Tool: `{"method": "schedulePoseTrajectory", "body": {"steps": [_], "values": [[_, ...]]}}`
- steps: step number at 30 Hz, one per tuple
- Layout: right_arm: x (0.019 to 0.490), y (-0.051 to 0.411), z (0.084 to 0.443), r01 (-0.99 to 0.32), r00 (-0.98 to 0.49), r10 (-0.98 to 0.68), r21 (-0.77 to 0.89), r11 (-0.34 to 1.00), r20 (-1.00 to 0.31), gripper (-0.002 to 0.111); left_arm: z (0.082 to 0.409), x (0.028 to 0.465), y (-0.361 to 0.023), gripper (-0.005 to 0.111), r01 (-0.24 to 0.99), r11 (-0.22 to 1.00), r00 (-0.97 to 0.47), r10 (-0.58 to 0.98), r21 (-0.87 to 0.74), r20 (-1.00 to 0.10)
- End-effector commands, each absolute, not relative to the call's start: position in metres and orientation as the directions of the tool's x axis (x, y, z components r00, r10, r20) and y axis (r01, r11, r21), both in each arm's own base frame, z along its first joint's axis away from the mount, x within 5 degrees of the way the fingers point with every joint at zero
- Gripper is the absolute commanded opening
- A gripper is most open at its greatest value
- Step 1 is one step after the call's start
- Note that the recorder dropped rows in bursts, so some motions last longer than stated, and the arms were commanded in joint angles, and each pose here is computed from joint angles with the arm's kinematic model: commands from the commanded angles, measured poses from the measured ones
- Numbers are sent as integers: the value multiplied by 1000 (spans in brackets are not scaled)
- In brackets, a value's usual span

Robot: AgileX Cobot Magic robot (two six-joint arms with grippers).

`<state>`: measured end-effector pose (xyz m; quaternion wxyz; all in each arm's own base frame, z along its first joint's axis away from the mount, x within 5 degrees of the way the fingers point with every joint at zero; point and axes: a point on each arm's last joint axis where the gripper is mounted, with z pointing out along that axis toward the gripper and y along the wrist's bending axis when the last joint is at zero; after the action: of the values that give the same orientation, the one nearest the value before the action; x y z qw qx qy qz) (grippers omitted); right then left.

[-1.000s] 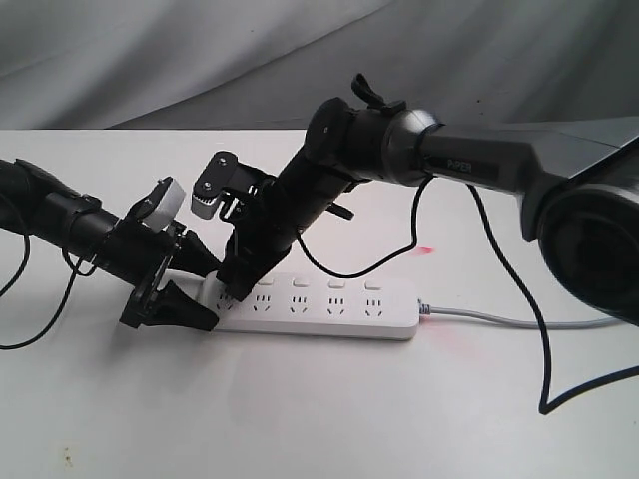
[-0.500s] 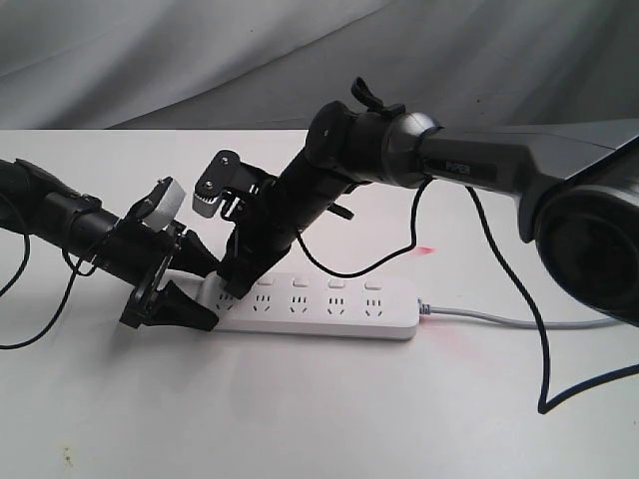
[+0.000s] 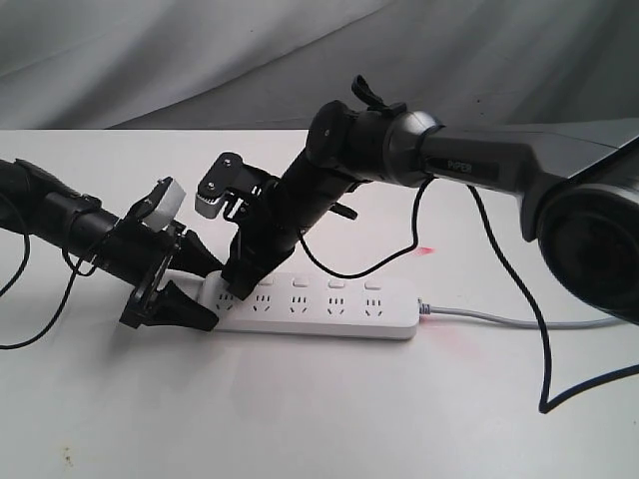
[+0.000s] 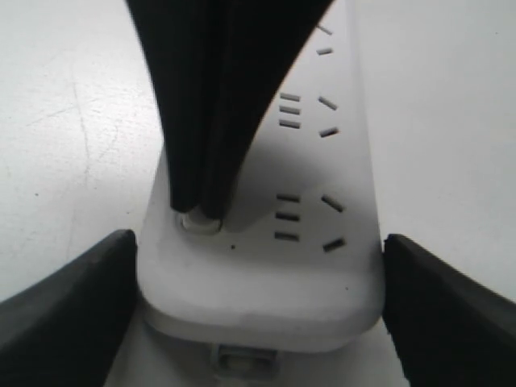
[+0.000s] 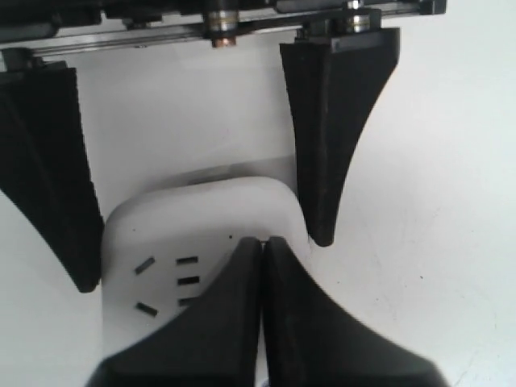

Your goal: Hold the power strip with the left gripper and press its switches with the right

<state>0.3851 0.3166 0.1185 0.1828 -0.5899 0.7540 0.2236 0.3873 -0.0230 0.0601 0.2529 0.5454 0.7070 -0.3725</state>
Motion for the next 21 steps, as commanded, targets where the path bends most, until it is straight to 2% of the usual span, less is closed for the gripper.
{"method": "schedulePoseTrajectory", "body": {"steps": [1, 21], "values": [[378, 311, 91, -970, -239, -855, 158, 186, -460, 0, 27, 374, -11, 45, 959, 96, -249, 736, -268, -629], [375, 320, 75, -975, -223, -870, 103, 197, -440, 0, 27, 374, -11, 45, 959, 96, -249, 736, -268, -629]]}}
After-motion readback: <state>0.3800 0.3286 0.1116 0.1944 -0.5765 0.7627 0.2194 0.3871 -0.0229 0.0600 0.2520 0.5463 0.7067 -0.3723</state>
